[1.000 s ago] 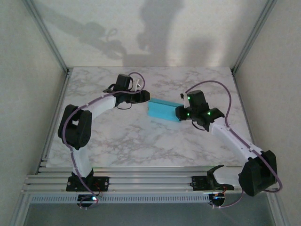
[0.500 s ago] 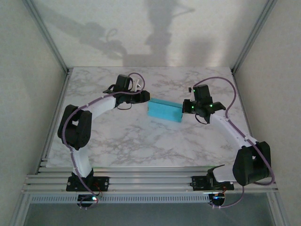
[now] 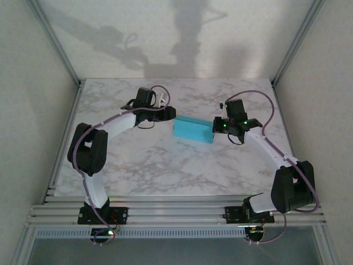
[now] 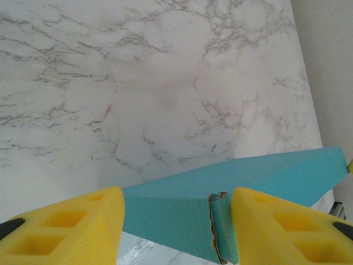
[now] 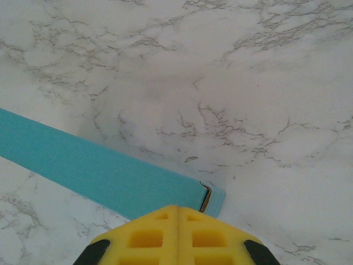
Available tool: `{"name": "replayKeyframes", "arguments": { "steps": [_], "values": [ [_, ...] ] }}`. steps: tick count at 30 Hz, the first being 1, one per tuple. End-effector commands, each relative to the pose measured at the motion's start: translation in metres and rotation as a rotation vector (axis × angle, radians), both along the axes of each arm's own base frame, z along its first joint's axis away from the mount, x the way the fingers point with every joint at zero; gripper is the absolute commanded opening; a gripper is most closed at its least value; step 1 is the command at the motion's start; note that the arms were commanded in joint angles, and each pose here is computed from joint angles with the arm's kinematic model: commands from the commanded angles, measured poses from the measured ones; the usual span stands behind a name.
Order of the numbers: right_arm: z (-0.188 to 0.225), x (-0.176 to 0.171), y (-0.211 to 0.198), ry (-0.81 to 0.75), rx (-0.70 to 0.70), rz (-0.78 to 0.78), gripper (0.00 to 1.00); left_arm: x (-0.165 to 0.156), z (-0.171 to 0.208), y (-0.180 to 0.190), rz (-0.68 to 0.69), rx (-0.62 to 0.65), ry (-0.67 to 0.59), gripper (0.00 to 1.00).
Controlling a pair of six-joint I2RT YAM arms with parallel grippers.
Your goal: Fold the paper box
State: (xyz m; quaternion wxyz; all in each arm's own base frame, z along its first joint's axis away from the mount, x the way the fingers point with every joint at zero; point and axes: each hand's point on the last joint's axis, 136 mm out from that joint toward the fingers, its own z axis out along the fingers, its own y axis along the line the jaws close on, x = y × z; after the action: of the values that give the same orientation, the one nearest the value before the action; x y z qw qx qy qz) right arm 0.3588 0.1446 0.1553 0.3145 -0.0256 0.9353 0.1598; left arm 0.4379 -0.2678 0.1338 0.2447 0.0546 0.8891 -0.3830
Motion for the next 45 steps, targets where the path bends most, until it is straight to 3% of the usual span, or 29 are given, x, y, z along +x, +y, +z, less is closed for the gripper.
{"name": "replayKeyframes", "arguments": {
  "steps": [1, 12, 15, 23, 45],
  "values": [
    [-0.012, -0.004, -0.005, 0.028, -0.027, 0.005, 0.00, -0.017, -0.010, 0.003, -0.011, 0.039, 0.058, 0.55],
    [-0.031, -0.013, -0.003, 0.076, -0.017, 0.017, 0.00, -0.019, 0.052, -0.007, -0.071, -0.073, -0.074, 0.59],
    [-0.032, -0.013, -0.003, 0.078, -0.016, 0.018, 0.00, -0.023, 0.047, -0.007, -0.091, -0.062, -0.066, 0.58],
    [-0.032, -0.014, -0.003, 0.079, -0.019, 0.021, 0.00, -0.026, 0.025, -0.004, -0.098, -0.029, -0.025, 0.42],
    [-0.033, -0.016, -0.005, 0.086, -0.029, 0.026, 0.00, -0.027, -0.012, 0.004, -0.070, 0.022, 0.070, 0.38]
  ]
}}
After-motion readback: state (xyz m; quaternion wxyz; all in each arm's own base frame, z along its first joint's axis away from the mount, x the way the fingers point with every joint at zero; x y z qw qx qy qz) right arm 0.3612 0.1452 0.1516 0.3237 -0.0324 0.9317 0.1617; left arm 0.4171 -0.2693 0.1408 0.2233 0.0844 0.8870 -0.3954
